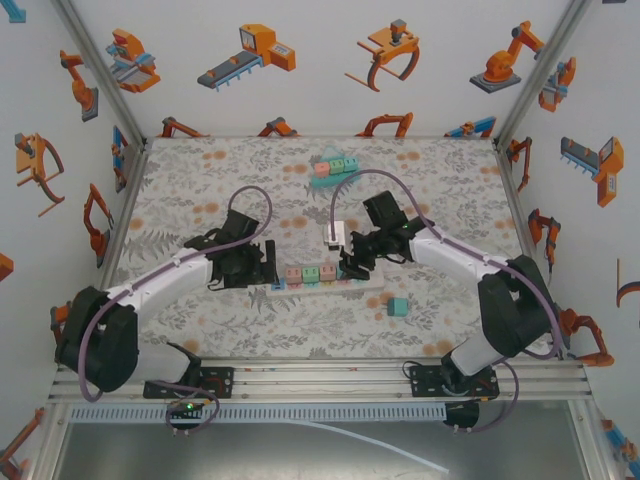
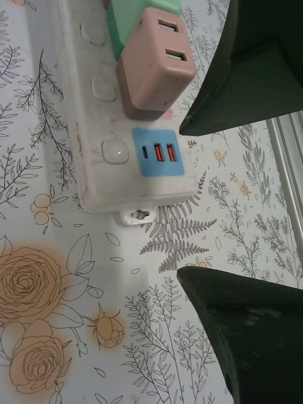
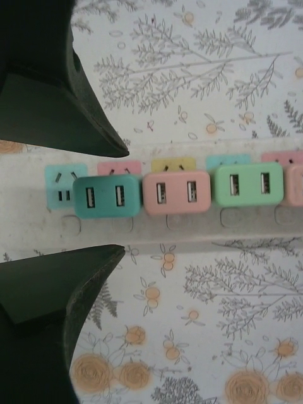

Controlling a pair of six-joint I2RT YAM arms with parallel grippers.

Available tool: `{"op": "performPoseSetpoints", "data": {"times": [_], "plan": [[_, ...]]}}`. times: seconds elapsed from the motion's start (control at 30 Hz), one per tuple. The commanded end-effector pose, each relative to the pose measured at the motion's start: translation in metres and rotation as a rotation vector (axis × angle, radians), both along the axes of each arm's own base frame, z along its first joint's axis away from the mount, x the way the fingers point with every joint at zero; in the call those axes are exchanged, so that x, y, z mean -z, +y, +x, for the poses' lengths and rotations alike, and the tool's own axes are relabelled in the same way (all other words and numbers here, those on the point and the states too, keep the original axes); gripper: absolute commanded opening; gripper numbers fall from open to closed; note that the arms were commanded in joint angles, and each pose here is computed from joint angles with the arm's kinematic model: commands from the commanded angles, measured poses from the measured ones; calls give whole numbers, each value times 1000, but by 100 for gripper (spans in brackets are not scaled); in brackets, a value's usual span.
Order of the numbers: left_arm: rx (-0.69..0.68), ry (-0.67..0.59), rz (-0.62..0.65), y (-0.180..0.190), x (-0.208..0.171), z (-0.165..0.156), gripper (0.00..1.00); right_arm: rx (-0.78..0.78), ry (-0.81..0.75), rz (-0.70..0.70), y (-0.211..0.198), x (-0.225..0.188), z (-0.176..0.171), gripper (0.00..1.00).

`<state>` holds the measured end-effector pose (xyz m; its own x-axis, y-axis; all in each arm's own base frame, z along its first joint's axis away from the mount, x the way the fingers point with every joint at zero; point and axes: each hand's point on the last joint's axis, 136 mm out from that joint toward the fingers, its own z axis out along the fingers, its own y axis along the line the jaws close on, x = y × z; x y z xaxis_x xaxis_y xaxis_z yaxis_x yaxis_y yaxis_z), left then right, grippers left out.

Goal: Pull the plug off the socket

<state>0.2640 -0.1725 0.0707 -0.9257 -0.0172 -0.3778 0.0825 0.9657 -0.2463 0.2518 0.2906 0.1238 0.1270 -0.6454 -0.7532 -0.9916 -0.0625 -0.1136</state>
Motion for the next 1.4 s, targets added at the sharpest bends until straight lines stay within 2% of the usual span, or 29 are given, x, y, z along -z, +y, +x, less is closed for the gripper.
{"op": "performPoseSetpoints", "data": {"times": [0.0, 0.17, 0.57, 0.97, 1.13, 1.37], "plan": [[20, 30, 2, -3, 13, 0, 75, 25, -63, -26, 2, 9, 13, 52], [24, 57, 24, -3, 25, -2, 72, 3, -36, -35, 4, 19, 5, 44], [22, 132, 112, 12, 51, -17, 70, -17, 2, -61, 7, 35, -1, 35], [7, 158, 170, 21, 63, -25, 70, -45, 86, 69, 25, 3, -10, 20], [-36, 204, 297, 43, 72, -31, 70, -33, 110, 85, 28, -9, -9, 16], [-35, 195, 303, 43, 71, -29, 70, -25, 91, 84, 25, -15, -9, 10]]}}
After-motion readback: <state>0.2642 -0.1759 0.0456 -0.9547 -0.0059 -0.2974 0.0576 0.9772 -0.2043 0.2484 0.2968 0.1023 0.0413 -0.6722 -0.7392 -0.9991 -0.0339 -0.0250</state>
